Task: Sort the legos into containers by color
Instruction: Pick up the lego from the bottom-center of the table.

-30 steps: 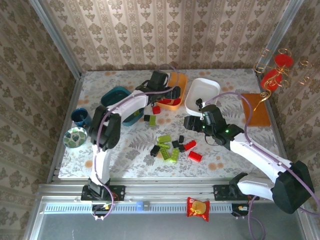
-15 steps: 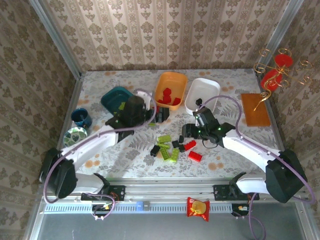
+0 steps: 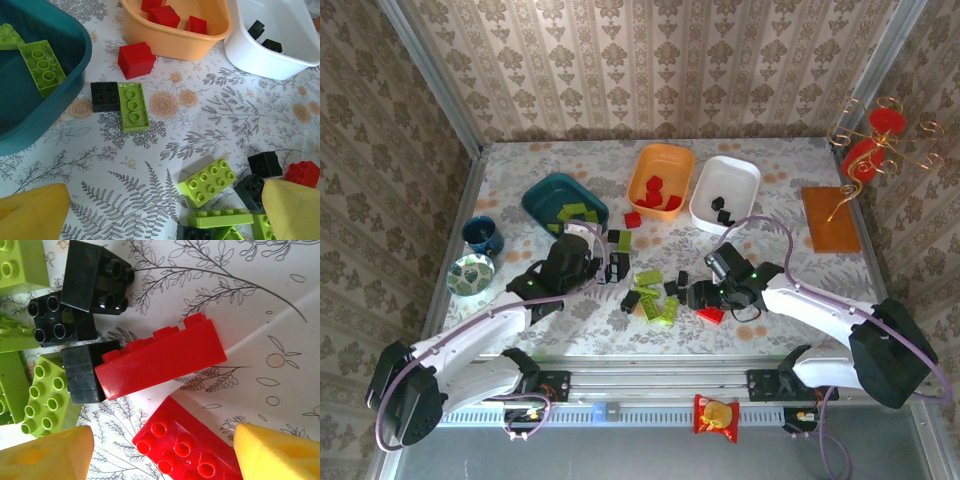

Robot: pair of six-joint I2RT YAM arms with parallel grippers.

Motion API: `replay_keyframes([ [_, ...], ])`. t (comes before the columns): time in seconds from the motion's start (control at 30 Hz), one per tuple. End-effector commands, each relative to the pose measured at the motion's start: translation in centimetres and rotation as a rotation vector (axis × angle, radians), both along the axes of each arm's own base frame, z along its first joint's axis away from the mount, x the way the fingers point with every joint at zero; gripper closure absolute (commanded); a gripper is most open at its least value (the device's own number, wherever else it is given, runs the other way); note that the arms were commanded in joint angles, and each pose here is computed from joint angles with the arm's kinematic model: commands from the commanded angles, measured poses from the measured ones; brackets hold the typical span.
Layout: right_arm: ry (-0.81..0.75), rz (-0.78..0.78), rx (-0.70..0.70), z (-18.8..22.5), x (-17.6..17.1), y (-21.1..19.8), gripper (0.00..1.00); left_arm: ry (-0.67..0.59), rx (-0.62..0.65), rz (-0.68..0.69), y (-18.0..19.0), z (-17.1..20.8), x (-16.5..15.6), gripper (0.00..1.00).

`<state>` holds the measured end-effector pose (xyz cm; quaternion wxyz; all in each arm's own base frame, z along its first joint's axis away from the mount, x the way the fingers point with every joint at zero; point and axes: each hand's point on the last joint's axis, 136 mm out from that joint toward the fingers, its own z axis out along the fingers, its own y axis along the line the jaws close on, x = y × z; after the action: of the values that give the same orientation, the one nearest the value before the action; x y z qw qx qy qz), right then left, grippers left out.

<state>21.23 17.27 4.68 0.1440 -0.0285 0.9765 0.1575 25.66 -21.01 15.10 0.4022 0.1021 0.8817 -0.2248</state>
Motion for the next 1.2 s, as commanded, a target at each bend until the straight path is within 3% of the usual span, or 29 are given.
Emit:
replay_keyframes([
  [0.0, 0.049, 0.029, 0.046, -0.5, -0.9, 1.2, 0.25, 0.01, 0.002, 0.023, 0.2, -0.2, 0.4, 0.0],
  [0.3, 0.125, 0.126, 0.061, 0.1, -4.6, 3.1, 0.29, 0.028, -0.02, 0.038, 0.7, -1.1, 0.5, 0.0],
  [0.5, 0.066, 0.116, -0.176, 0.0, -4.1, -0.5, 0.25, 0.035, -0.029, 0.049, 1.0, -1.3, 0.7, 0.0],
  [0.7, 0.088, 0.222, -0.273, -1.5, -5.3, 0.5, 0.25, 0.05, -0.019, 0.06, 1.5, -1.5, 0.8, 0.0],
  [0.97, 0.111, 0.296, -0.37, -3.3, -6.0, 0.8, 0.39, 0.052, -0.03, 0.069, 1.8, -1.4, 0.9, 0.0],
  [1.17, 0.083, 0.302, -0.325, -3.1, -5.5, 1.9, 0.62, 0.05, -0.031, 0.066, 1.8, -1.2, 0.9, 0.0],
])
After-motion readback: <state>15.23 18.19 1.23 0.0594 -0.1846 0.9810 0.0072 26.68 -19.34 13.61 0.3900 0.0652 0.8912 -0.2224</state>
